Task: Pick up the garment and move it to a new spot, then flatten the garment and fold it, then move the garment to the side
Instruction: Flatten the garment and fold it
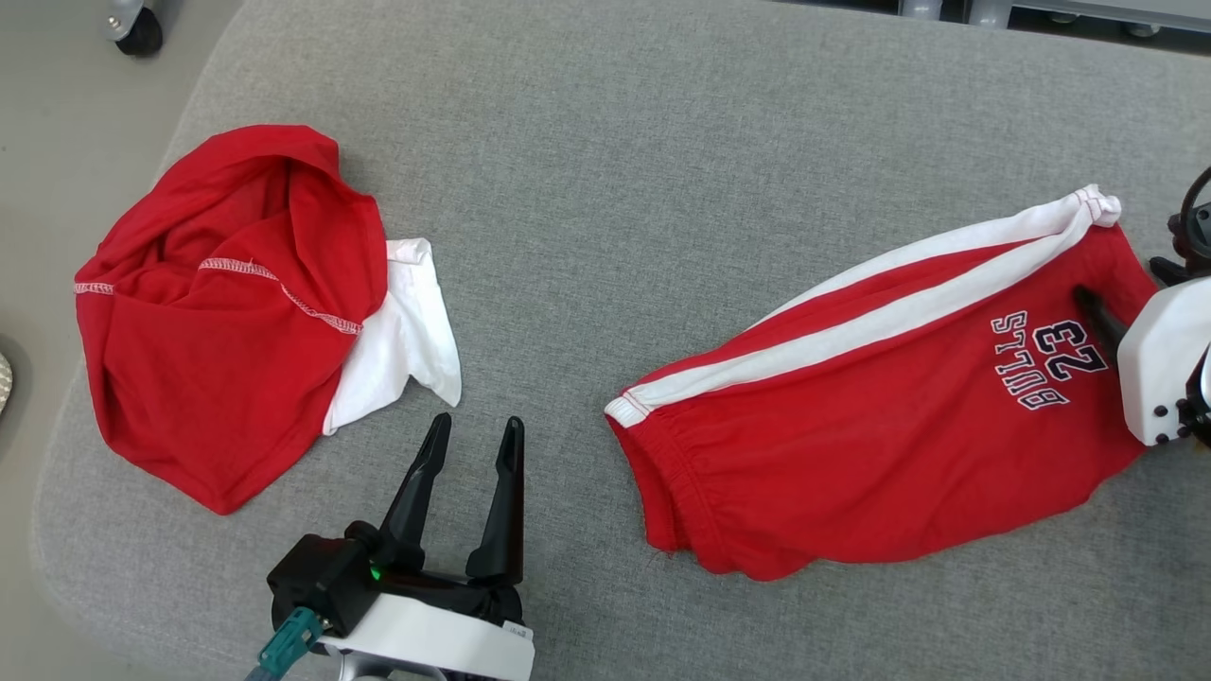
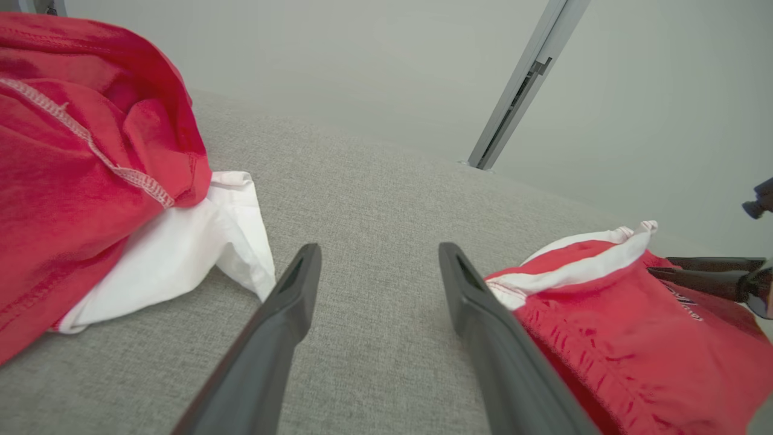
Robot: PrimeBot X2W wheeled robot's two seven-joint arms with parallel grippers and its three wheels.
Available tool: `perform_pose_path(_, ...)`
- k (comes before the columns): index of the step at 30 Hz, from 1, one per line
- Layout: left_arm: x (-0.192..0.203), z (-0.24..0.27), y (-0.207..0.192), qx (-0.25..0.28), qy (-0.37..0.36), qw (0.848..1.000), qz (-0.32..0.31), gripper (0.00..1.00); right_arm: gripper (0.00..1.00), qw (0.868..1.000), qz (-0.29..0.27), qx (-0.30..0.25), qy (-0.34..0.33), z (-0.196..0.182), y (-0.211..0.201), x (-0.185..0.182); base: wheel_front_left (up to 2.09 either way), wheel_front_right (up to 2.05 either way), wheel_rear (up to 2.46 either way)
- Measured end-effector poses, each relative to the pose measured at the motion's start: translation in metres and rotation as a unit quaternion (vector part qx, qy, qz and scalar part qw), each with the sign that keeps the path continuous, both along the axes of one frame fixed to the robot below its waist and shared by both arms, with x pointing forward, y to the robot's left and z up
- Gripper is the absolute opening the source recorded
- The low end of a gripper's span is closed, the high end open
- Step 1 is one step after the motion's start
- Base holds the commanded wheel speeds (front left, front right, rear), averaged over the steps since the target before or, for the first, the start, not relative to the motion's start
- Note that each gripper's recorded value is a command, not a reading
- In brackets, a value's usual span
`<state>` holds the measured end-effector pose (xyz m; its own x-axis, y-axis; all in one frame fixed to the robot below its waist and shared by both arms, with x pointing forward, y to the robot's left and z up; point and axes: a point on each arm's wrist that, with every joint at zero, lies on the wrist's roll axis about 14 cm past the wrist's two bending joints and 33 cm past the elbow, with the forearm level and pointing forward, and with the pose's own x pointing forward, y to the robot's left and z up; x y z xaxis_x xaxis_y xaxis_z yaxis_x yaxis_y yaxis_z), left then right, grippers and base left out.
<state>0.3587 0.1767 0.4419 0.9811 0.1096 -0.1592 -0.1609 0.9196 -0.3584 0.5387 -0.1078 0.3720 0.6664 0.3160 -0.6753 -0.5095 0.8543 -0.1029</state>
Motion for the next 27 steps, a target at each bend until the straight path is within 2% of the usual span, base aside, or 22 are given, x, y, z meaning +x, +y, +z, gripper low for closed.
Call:
perform_pose_path(10, 0.002, -0.002, -0.001, -0.011, 0.001, 1.0, -0.001, 1.0, 1.0, 0.999, -0.014, -0.014, 0.027, -0.01, -0.008, -0.002, 0.0, 0.0, 0.0)
perform_pose_path(12, 0.004, -0.001, -0.003, -0.012, -0.002, 1.0, -0.005, 1.0, 0.0, 0.999, -0.012, -0.009, 0.036, -0.011, -0.006, -0.005, 0.0, 0.0, 0.0)
perform_pose_path(16, 0.006, 0.0, -0.006, -0.017, -0.004, 1.0, -0.008, 1.0, 0.0, 0.997, -0.025, 0.045, 0.064, -0.01, 0.005, -0.015, 0.0, 0.0, 0.0)
perform_pose_path(17, 0.006, 0.002, -0.008, -0.018, -0.008, 1.0, -0.011, 1.0, 0.0, 0.993, -0.036, 0.081, 0.078, -0.006, 0.011, -0.022, 0.0, 0.0, 0.0)
perform_pose_path(20, 0.003, 0.005, -0.011, -0.022, -0.013, 1.0, -0.016, 1.0, 0.0, 0.987, -0.054, 0.128, 0.081, 0.006, 0.013, -0.032, 0.0, 0.0, 0.0)
perform_pose_path(27, -0.013, 0.008, -0.028, -0.021, -0.016, 0.999, -0.043, 1.0, 0.0, 0.968, -0.11, 0.223, 0.038, 0.056, -0.014, -0.06, 0.0, 0.0, 0.0)
